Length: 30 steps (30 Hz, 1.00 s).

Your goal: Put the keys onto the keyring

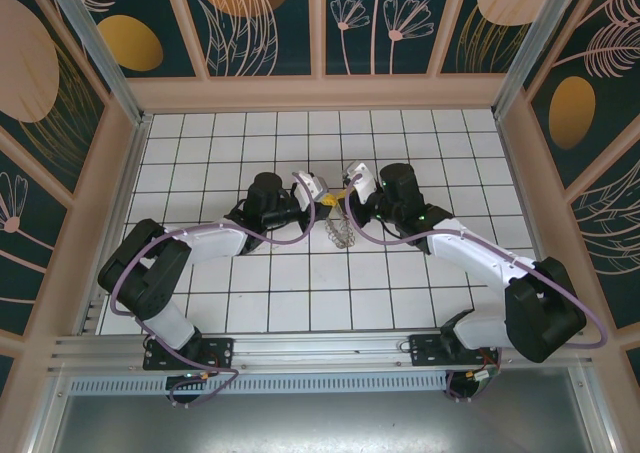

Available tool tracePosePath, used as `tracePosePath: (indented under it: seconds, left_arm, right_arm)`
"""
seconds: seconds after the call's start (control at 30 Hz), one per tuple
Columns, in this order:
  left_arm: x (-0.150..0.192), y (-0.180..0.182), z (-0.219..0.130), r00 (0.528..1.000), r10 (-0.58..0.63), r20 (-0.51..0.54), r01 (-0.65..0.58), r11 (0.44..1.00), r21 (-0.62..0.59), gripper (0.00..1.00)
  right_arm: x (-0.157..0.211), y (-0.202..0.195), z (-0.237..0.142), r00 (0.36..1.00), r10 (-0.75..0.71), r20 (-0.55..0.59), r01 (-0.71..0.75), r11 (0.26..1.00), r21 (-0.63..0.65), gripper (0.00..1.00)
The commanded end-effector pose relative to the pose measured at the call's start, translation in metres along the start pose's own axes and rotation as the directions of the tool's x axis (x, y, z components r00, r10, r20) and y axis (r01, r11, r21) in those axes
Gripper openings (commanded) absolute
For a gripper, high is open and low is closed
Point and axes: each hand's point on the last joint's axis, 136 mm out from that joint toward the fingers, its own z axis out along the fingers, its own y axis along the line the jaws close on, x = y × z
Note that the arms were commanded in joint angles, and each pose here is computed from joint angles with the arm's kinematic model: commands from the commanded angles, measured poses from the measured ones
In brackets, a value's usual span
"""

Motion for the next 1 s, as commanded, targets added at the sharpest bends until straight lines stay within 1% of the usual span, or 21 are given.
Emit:
tracePosePath:
  seconds: [0.0,0.27,0.33,0.43,0.63,0.97]
  left_arm:
    - [-0.007,0.0,0.004,1.0,0.023,0.013,-0.024,1.0,0.015,0.0]
    - [-0.012,-0.002,0.002,0.999,0.036,0.035,-0.036,0.999,0.02,0.0]
    - [-0.013,-0.003,0.001,0.998,0.04,0.039,-0.041,0.999,0.018,0.0]
    - [-0.015,-0.003,0.0,0.998,0.045,0.044,-0.046,0.999,0.015,0.0]
    - [-0.016,-0.003,-0.001,0.998,0.048,0.049,-0.049,0.999,0.012,0.0]
    - [-0.015,-0.003,-0.001,0.998,0.047,0.049,-0.048,0.999,0.013,0.0]
  right_arm:
    - [-0.023,0.007,-0.01,0.997,-0.039,0.063,0.041,0.999,-0.029,0.0]
    - [-0.011,0.002,-0.006,1.0,-0.014,0.018,0.015,1.0,-0.019,0.0]
    - [-0.006,-0.002,-0.005,1.0,-0.008,0.0,0.008,1.0,0.004,0.0]
    - [-0.003,-0.005,-0.003,1.0,-0.005,-0.015,0.006,1.0,0.019,0.04]
    - [-0.004,-0.007,-0.003,1.0,-0.013,-0.015,0.013,1.0,0.027,0.09]
    - [-0.002,-0.008,-0.002,1.0,-0.014,-0.023,0.014,0.999,0.03,0.11]
